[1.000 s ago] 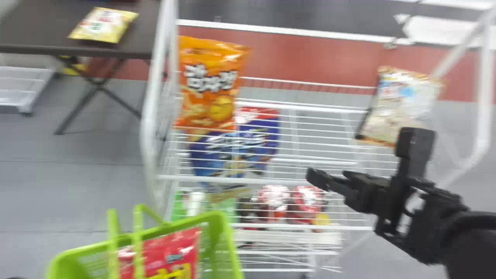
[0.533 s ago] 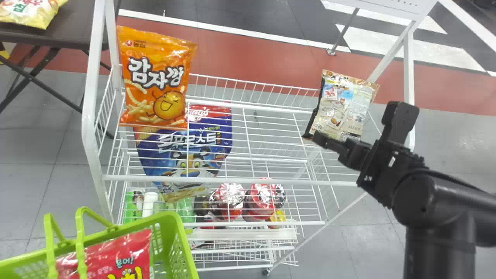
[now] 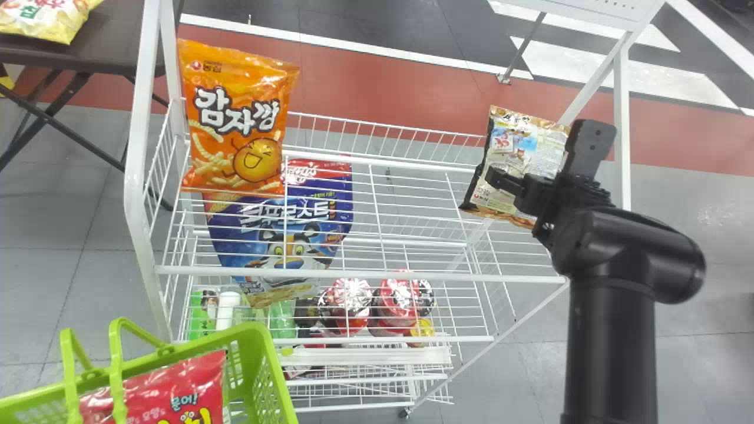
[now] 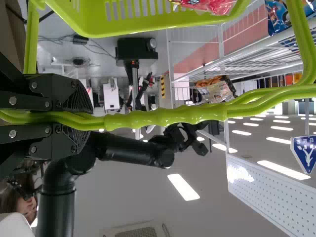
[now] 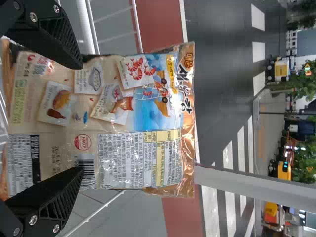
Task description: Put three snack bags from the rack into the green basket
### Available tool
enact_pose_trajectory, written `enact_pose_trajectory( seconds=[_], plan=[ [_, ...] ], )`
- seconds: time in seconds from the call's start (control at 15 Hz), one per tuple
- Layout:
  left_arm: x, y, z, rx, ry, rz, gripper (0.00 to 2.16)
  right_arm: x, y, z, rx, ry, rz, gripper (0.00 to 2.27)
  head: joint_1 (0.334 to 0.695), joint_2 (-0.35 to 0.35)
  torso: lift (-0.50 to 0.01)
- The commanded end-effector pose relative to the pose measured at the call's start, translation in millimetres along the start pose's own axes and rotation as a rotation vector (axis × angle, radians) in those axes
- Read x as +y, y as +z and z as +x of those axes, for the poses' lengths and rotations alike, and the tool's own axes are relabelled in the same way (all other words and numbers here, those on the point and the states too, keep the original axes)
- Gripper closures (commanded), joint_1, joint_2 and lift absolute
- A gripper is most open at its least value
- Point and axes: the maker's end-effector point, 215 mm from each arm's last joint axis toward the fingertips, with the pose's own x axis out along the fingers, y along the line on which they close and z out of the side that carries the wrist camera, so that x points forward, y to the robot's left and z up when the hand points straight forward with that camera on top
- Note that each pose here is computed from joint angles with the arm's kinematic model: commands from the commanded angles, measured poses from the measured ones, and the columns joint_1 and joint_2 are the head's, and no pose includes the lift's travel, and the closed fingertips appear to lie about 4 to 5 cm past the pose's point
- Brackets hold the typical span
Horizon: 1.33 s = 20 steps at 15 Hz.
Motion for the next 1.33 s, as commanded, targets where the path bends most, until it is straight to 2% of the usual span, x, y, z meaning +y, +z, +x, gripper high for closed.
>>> enact_pose_trajectory(
  seconds=[0.0, 0.07, 0.13, 0.2, 0.33, 0.6, 0.8, 0.93, 1.2, 1.27],
  plan=[
    [-1, 0, -2, -0.003, -0.006, -0.002, 2.15, -2, -4, 17, 0.022, -0.057, -0.060, 0.42, 0.695, -0.350, 0.000],
    [-1, 0, -4, -0.007, -0.004, -0.002, 2.15, -2, -6, 19, 0.029, -0.062, -0.066, 0.81, 0.695, -0.350, 0.000],
    [-1, 1, -5, -0.009, -0.002, -0.002, 2.15, -3, -9, 19, 0.035, -0.071, -0.067, 1.57, 0.695, -0.350, 0.000],
    [-1, 1, -5, -0.011, -0.002, -0.002, 2.15, -11, -14, 17, 0.038, -0.113, -0.071, 2.21, 0.695, -0.350, 0.000],
    [-1, 1, -5, -0.010, -0.002, -0.002, 2.15, -15, -14, 11, 0.006, -0.142, -0.086, 2.25, 0.695, -0.350, 0.000],
    [-1, 1, -4, -0.009, -0.003, -0.001, 2.15, -6, -10, -12, -0.045, -0.079, -0.050, 2.25, 0.695, -0.350, 0.000],
    [-1, 1, -4, -0.009, -0.002, -0.001, 2.15, 35, 6, -60, -0.114, 0.086, -0.009, 2.25, 0.695, -0.350, 0.000],
    [1, 3, -4, -0.011, -0.004, -0.003, 2.15, 84, -15, -108, -0.038, 0.254, 0.025, 2.25, 0.695, -0.350, 0.000],
    [3, 8, -3, -0.017, -0.008, -0.005, 2.15, 194, -52, -220, -0.018, 0.545, -0.034, 2.25, 0.695, -0.350, 0.000],
    [5, 8, -4, -0.019, -0.006, -0.008, 2.15, 219, -62, -247, -0.010, 0.610, -0.048, 2.25, 0.695, -0.277, 0.000]
  ],
)
